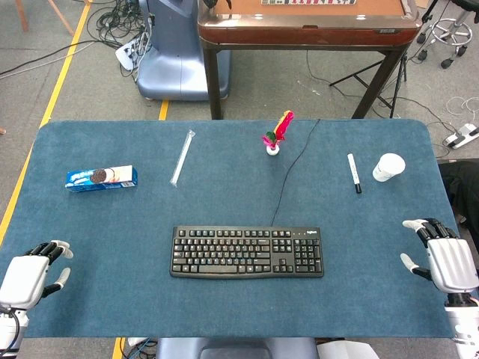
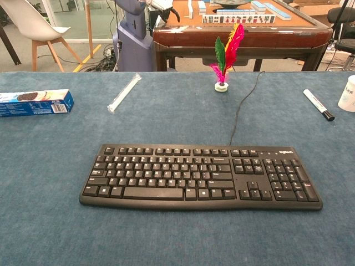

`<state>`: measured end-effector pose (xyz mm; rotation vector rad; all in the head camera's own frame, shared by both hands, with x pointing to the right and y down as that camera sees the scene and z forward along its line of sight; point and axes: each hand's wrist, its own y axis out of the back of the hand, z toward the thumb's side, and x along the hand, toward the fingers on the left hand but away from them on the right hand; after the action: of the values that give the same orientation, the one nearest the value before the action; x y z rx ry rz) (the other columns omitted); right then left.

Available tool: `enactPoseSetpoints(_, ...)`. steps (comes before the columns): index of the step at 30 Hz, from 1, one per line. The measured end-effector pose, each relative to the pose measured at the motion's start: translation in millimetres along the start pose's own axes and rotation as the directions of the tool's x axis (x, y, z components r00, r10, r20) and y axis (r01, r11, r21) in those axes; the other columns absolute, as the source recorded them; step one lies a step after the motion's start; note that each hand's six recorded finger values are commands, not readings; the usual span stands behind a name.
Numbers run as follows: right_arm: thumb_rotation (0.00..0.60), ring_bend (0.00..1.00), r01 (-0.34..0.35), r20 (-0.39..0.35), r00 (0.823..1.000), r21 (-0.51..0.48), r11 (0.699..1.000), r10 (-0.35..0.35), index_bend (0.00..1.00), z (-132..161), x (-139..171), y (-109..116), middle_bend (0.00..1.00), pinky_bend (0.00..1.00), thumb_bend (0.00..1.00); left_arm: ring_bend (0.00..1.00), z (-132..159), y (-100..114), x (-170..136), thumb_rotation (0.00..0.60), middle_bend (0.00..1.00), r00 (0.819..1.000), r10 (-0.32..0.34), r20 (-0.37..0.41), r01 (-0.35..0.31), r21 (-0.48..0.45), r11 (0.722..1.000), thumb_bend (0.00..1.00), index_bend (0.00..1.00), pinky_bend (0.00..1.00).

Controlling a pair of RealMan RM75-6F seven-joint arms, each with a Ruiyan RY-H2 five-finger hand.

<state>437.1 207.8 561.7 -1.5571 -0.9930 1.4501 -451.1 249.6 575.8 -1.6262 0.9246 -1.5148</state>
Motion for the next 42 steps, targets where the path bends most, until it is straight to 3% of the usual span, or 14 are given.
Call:
enactPoseSetpoints(4,0.600,0.23,0.001,0.006,1.000,-0.001,1.000,-0.001,0.31,-1,2,1,0.33,0.42,0.22,0.34,2,-3,2,0.600,0.37,1.000,-0.006,0.013,0.006,-0.003,1.000,0.33,0.47,0.48)
enactPoseSetpoints(10,0.600,0.36,-0.021,0.002,1.000,-0.002,1.000,0.021,0.31,1,-2,-3,0.40,0.69,0.22,0.34,0,-4,2,0.600,0.37,1.000,-0.009,0.009,0.009,-0.009,1.000,0.33,0.47,0.48)
enactPoseSetpoints(15,0.600,0.53,-0.041,-0.027,0.999,0.016,0.999,0.041,0.31,10,-5,-8,0.54,0.84,0.24,0.34,-2,-3,2,0.600,0.38,1.000,-0.008,-0.004,0.008,-0.012,1.000,0.33,0.47,0.48)
enactPoseSetpoints(20,0.600,0.70,-0.070,-0.070,0.995,0.055,0.996,0.074,0.31,24,-11,-15,0.73,0.96,0.37,0.34,-1,-3,1,0.600,0.38,1.000,-0.010,-0.001,0.010,-0.015,1.000,0.33,0.47,0.48)
enactPoseSetpoints(30,0.600,0.94,-0.175,-0.191,0.957,0.211,0.962,0.216,0.31,85,-48,-44,0.96,1.00,0.40,0.35,-4,5,-2,0.600,0.39,1.000,0.020,-0.018,-0.020,0.003,1.000,0.33,0.47,0.48)
enactPoseSetpoints(39,0.600,0.98,-0.238,-0.253,0.917,0.278,0.931,0.310,0.31,127,-62,-78,1.00,1.00,0.46,0.35,-7,10,-3,0.600,0.39,0.999,0.030,-0.043,-0.030,0.015,0.999,0.33,0.47,0.49)
enactPoseSetpoints(42,0.600,0.98,-0.254,-0.271,0.903,0.287,0.924,0.333,0.31,136,-62,-86,1.00,1.00,0.53,0.35,-9,10,-3,0.600,0.39,0.998,0.028,-0.053,-0.027,0.021,0.999,0.33,0.47,0.49)
